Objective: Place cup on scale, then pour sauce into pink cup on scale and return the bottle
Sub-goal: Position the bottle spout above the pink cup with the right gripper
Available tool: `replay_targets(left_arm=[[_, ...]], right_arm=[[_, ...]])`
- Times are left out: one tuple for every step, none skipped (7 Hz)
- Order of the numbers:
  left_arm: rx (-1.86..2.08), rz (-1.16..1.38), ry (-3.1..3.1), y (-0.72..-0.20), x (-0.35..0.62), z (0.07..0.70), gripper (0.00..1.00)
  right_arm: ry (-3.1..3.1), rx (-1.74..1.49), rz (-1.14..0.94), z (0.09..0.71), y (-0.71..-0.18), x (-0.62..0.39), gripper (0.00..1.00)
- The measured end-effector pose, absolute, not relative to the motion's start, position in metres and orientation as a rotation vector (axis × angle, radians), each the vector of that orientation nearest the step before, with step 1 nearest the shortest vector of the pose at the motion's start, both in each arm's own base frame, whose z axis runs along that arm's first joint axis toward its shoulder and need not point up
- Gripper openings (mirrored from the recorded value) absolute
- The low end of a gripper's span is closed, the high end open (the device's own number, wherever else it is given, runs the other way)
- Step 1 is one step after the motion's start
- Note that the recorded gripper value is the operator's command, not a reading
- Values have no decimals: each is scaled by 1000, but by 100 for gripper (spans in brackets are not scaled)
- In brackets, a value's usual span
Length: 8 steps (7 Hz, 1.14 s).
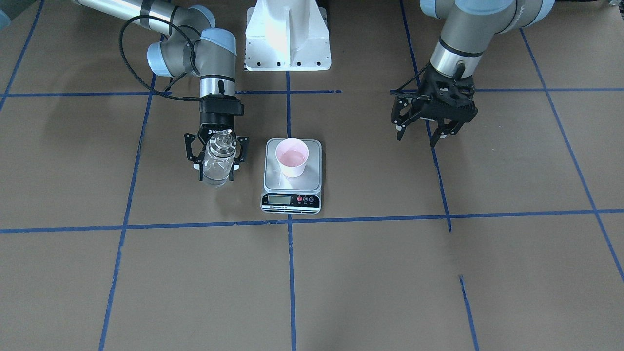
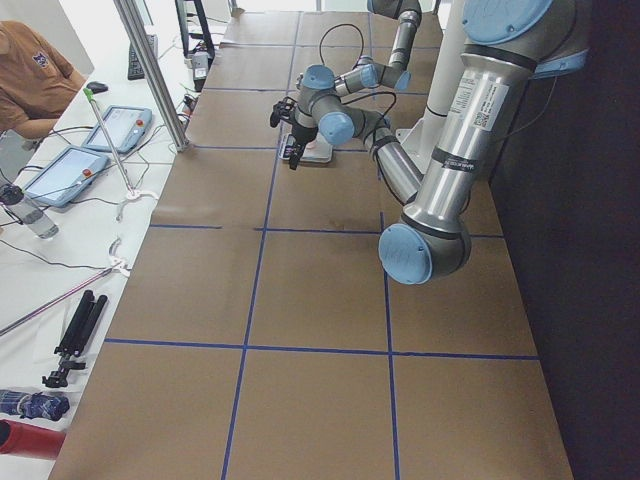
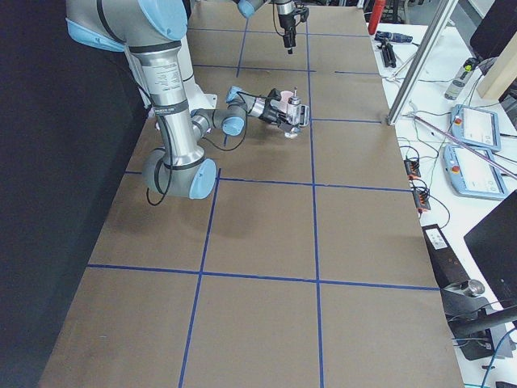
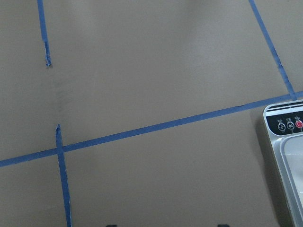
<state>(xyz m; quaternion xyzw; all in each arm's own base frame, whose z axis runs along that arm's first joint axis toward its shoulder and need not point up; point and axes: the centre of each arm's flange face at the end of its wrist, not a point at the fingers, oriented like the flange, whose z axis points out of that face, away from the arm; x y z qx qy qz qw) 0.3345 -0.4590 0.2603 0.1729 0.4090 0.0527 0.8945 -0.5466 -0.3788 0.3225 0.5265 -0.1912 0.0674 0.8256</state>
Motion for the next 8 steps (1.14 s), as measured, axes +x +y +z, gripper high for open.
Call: replay_targets(left_arm=[[358, 108, 848, -459, 334, 260, 77], [358, 107, 849, -459, 334, 260, 77], [358, 105, 850, -459, 334, 260, 77], [358, 104, 850, -459, 333, 260, 77], [357, 103, 850, -459, 333, 260, 77], [356, 103, 848, -459, 333, 261, 77], [355, 103, 847, -459, 333, 262, 79], [355, 104, 846, -459, 333, 262, 79]], right_arm=[[-319, 1133, 78, 325, -379, -547, 0], [-215, 1152, 6, 328, -376, -549, 0], [-139, 1168, -51, 325, -372, -553, 0], [-116, 1178, -73, 314, -369, -556, 0], [-111, 1183, -80, 306, -367, -558, 0], [-99, 1182, -90, 302, -367, -558, 0], [-66, 1173, -113, 303, -366, -559, 0], [-23, 1161, -150, 305, -366, -561, 0]])
